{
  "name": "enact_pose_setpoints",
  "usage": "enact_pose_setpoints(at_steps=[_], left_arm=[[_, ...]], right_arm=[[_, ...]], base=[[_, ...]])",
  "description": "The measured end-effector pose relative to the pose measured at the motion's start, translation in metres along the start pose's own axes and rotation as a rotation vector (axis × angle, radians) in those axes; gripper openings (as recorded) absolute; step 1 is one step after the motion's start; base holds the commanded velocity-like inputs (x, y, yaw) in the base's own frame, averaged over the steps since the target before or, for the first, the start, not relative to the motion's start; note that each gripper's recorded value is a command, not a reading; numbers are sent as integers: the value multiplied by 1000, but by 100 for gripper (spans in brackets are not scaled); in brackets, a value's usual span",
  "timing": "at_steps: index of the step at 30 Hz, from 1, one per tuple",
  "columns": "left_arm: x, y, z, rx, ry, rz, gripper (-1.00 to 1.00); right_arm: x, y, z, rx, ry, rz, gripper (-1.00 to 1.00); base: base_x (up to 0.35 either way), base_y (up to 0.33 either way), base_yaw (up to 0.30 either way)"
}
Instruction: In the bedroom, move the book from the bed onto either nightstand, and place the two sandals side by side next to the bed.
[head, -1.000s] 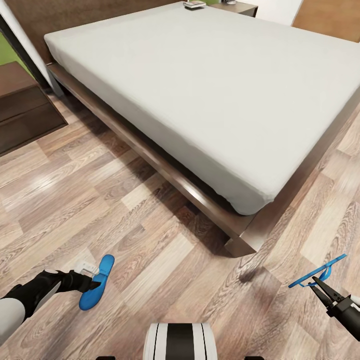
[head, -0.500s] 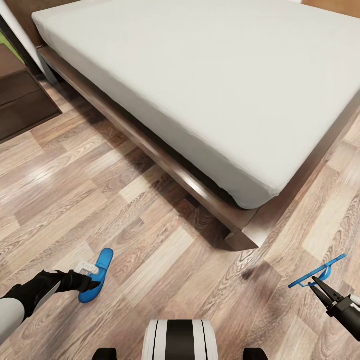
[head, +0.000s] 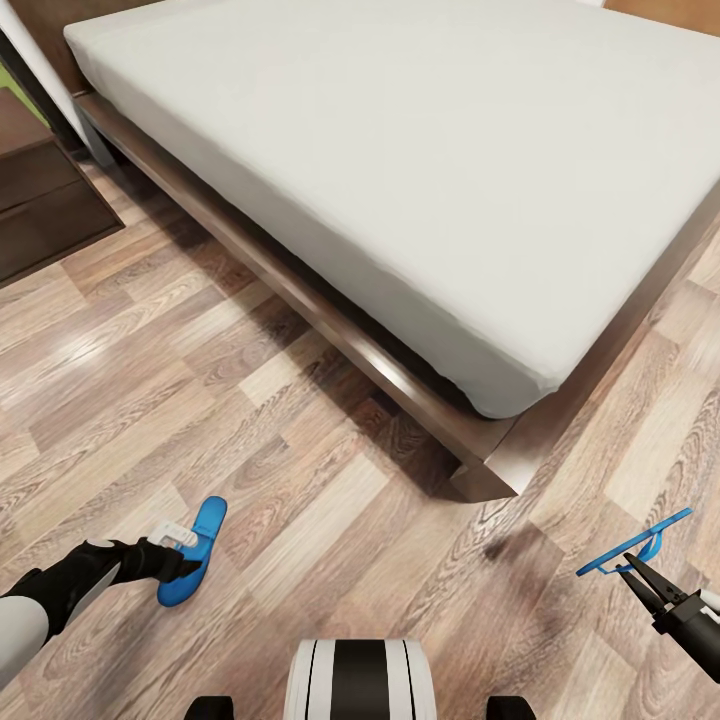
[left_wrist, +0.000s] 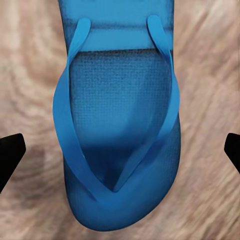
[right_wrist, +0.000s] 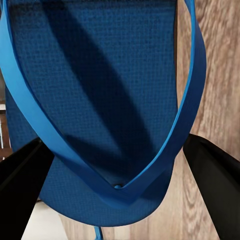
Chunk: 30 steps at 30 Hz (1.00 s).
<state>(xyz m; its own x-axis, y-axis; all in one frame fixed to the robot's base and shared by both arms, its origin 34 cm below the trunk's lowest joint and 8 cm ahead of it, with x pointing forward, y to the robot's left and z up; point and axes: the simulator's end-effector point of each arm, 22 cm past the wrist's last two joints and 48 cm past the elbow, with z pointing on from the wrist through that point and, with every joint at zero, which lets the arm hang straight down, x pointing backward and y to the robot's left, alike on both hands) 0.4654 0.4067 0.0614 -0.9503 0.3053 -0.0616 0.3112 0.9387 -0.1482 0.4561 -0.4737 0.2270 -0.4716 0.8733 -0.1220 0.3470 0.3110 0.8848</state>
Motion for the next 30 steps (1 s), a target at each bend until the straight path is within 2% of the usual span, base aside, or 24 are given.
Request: enact_pose_setpoints(at_steps=[25, 30], left_arm=[[-2, 0, 0, 0, -8, -2, 100], [7, -1, 8, 6, 11, -5, 100]], right_arm=[[1, 0, 0, 0, 0, 1, -100], [5, -9, 0, 18, 8, 9, -100]], base=[[0, 0, 0], [0, 0, 0]])
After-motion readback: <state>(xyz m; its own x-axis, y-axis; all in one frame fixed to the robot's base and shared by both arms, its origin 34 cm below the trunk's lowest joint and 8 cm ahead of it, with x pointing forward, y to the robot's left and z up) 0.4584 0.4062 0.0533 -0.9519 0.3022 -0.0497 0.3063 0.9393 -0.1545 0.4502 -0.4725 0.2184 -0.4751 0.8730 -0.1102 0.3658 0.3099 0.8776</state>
